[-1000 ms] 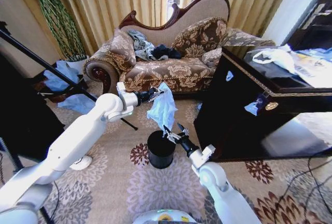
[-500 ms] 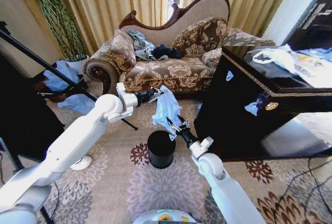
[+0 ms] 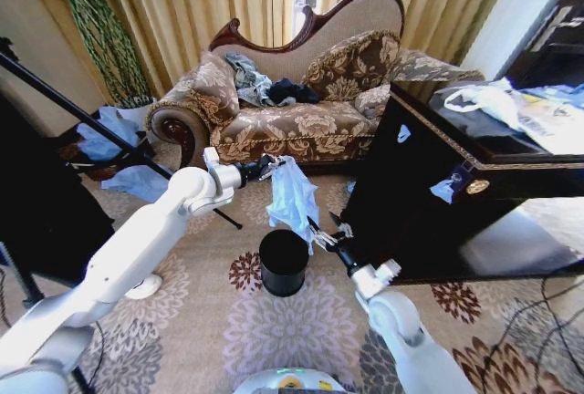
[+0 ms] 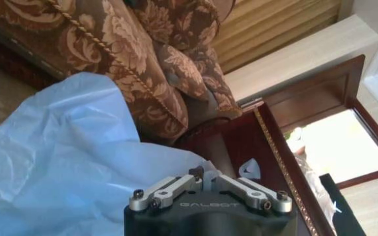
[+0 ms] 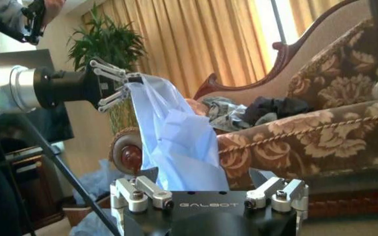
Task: Place a garbage bag over the trash bin.
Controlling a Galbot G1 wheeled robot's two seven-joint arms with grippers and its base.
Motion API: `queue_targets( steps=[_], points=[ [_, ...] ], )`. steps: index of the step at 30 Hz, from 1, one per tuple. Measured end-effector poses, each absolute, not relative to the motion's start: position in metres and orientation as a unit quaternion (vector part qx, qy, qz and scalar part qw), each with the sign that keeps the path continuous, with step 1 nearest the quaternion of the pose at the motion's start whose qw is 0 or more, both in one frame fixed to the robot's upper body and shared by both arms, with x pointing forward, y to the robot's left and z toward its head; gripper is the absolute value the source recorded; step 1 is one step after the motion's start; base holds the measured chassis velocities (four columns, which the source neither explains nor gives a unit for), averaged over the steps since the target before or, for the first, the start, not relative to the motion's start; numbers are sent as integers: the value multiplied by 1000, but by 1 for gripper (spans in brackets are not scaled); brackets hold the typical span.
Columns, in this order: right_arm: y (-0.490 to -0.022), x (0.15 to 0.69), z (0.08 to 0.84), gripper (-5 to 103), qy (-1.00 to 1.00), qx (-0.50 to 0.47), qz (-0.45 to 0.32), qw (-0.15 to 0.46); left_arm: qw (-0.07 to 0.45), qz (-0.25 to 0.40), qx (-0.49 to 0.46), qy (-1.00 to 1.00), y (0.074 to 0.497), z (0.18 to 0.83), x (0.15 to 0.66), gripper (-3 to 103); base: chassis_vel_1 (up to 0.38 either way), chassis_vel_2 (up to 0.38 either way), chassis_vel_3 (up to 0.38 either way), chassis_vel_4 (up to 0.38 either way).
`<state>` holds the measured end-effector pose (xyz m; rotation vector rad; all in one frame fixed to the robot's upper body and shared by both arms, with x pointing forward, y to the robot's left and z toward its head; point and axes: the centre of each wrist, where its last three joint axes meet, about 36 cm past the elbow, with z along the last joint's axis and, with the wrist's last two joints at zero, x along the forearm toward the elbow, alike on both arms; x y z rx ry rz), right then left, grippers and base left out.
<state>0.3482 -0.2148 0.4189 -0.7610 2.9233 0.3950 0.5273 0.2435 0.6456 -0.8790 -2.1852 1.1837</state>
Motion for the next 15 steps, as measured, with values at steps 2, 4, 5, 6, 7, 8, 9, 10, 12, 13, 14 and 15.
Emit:
queue_targets(
  steps=[2, 4, 5, 6, 7, 8, 9, 10, 12, 13, 14, 15],
  points=[
    [-211, 348, 412, 83, 959, -248, 130, 46, 247, 434, -326, -803, 242, 649, 528, 0, 0, 0, 0, 0],
    [-209, 347, 411, 83, 958, -249, 132, 45, 247, 434, -326, -803, 242, 649, 529, 0, 0, 0, 0, 0],
    [-205, 347, 409, 79, 957, -252, 136, 44, 245, 434, -326, -803, 241, 651, 529, 0, 0, 0, 0, 0],
    [-199, 347, 407, 75, 955, -257, 138, 42, 244, 434, -327, -803, 241, 652, 529, 0, 0, 0, 0, 0],
    [-196, 347, 406, 71, 955, -260, 139, 41, 243, 434, -326, -804, 241, 652, 529, 0, 0, 0, 0, 0],
    [-196, 347, 406, 71, 955, -260, 139, 41, 243, 434, -326, -804, 241, 652, 529, 0, 0, 0, 0, 0],
    [-193, 347, 404, 71, 953, -265, 139, 41, 243, 434, -326, -804, 241, 652, 529, 0, 0, 0, 0, 0],
    [-186, 348, 402, 63, 951, -273, 141, 39, 241, 435, -324, -805, 242, 653, 530, 0, 0, 0, 0, 0],
    [-183, 349, 400, 59, 950, -276, 141, 39, 241, 435, -323, -805, 242, 653, 530, 0, 0, 0, 0, 0],
    [-179, 352, 399, 54, 948, -281, 142, 39, 241, 436, -323, -805, 242, 653, 530, 0, 0, 0, 0, 0],
    [-176, 355, 398, 54, 947, -284, 142, 40, 240, 436, -323, -805, 241, 654, 530, 0, 0, 0, 0, 0],
    [-176, 355, 398, 54, 947, -284, 142, 40, 240, 436, -323, -805, 241, 654, 530, 0, 0, 0, 0, 0]
  ],
)
